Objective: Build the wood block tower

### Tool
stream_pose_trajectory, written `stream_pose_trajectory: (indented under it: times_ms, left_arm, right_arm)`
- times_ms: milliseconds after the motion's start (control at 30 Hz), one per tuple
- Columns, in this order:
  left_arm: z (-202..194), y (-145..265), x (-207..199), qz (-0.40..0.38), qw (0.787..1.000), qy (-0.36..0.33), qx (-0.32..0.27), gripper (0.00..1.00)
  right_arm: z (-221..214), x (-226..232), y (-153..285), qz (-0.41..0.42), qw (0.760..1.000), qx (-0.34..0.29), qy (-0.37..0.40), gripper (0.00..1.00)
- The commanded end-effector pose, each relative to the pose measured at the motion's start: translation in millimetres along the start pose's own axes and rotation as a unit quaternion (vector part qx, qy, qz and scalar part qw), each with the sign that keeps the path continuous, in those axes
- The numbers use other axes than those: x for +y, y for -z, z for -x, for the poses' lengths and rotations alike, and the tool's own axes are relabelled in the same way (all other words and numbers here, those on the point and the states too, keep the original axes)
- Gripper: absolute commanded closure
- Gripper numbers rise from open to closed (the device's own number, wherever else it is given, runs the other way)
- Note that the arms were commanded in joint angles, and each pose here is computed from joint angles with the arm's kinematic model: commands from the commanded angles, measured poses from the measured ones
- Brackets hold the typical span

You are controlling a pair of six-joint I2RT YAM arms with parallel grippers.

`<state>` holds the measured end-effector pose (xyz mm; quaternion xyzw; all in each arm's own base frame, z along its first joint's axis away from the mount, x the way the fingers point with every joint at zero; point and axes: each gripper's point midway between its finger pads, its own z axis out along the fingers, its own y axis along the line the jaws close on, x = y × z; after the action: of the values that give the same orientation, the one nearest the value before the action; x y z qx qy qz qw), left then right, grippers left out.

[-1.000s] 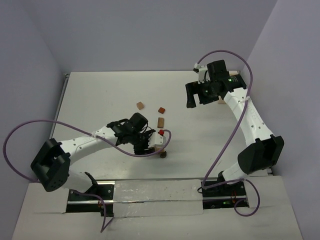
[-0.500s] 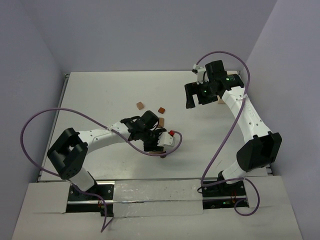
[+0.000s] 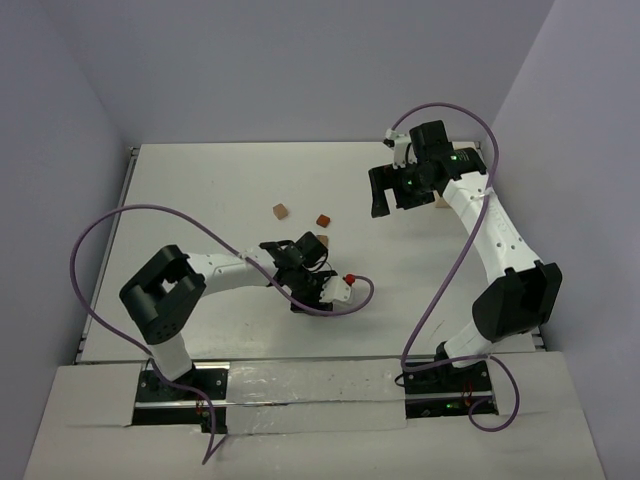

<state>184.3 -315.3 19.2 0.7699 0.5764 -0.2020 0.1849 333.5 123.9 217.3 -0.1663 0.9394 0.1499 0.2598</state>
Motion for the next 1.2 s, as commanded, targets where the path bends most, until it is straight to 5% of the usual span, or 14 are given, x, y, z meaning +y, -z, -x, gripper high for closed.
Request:
stream_pose_trajectory:
  times_ms: [0,367,567,700,867,933,1167]
  left_arm:
    - [17,0,16,0.017,0.999,-0.022,-0.022,0.39]
    - [10,-6,14,0.012,1.000,-0.013,-0.009,0.43]
    - [28,16,17,0.028,0.999,0.000,-0.029,0.86]
    - [55,53,21,0.052,0.997,0.010,-0.056,0.98]
    - [87,136,45,0.050,0.986,0.084,-0.134,1.00]
    - [75,174,83,0.084,0.976,0.122,-0.157,1.00]
    - [-54,213,211,0.240,0.936,0.237,-0.100,1.00]
  right_arm:
    - [9,5,1,0.014,1.000,-0.017,0.004,0.00]
    - [9,7,0,0.019,1.000,-0.015,0.005,0.00]
    - [11,7,3,0.020,1.000,-0.018,0.004,0.00]
    - [14,9,7,0.022,0.999,-0.023,0.007,0.00]
    - [23,7,11,0.015,0.999,-0.031,0.010,0.00]
    - [24,7,10,0.014,0.999,-0.030,0.010,0.01]
    - [27,6,5,0.015,1.000,-0.023,0.007,0.02]
